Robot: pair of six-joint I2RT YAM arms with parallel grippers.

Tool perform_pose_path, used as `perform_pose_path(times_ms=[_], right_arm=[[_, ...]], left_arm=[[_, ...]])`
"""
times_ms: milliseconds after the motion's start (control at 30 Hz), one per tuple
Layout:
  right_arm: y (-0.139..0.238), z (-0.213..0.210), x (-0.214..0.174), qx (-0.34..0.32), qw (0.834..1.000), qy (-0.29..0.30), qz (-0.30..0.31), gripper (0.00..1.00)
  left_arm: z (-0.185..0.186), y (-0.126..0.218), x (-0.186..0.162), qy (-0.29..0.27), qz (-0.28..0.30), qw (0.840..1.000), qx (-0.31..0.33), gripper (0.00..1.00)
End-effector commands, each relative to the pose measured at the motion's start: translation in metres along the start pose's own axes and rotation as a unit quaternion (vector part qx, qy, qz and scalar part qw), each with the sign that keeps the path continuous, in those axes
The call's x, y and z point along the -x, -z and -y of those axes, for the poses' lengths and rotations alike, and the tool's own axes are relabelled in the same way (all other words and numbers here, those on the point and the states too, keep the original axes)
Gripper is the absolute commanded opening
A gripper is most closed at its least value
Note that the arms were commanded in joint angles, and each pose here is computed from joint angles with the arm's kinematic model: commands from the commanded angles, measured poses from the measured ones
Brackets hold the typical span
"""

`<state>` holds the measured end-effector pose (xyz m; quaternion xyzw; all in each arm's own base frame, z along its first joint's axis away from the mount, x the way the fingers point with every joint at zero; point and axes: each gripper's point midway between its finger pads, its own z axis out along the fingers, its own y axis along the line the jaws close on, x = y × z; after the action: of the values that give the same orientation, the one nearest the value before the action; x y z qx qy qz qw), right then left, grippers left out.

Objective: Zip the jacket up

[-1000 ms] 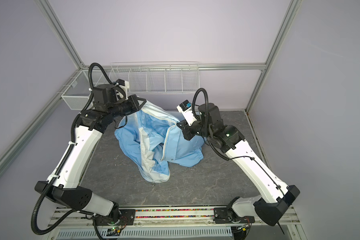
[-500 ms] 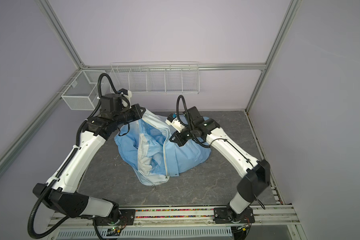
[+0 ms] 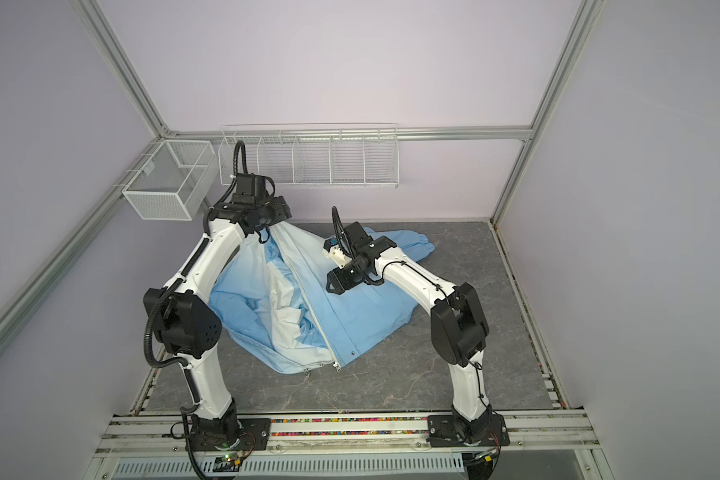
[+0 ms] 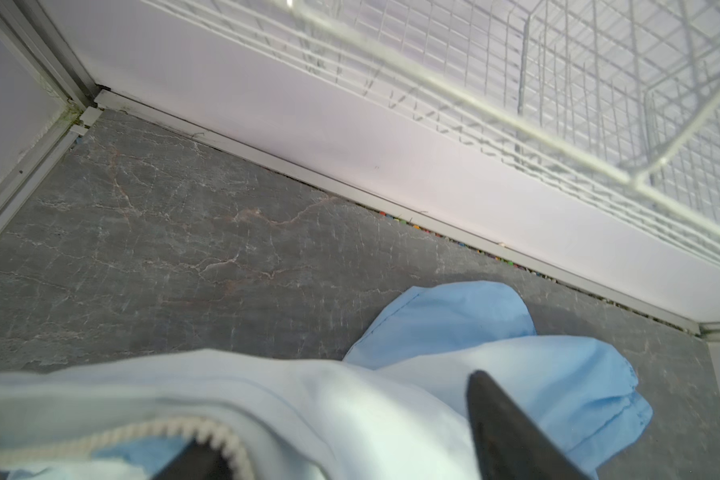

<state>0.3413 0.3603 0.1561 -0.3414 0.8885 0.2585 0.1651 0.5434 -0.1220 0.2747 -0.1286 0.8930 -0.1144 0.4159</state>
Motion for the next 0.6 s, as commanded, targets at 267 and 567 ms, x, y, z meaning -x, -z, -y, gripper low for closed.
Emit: perform_pose_path(times_ms=[267, 567], right_arm=[[0.064, 0.026, -0.006, -0.114, 0.991, -0.011, 0.069, 0.80], [0.087, 0.080, -0.045, -0.189, 0.974, -0.095, 0.078, 0.79]], left_arm=[[-0.033, 0.063, 0.007, 0.032, 0.061, 0.997, 0.046, 0.91], [-0.052, 0.129, -0.005, 0.054, 0.101, 0.993, 0.019, 0.85]])
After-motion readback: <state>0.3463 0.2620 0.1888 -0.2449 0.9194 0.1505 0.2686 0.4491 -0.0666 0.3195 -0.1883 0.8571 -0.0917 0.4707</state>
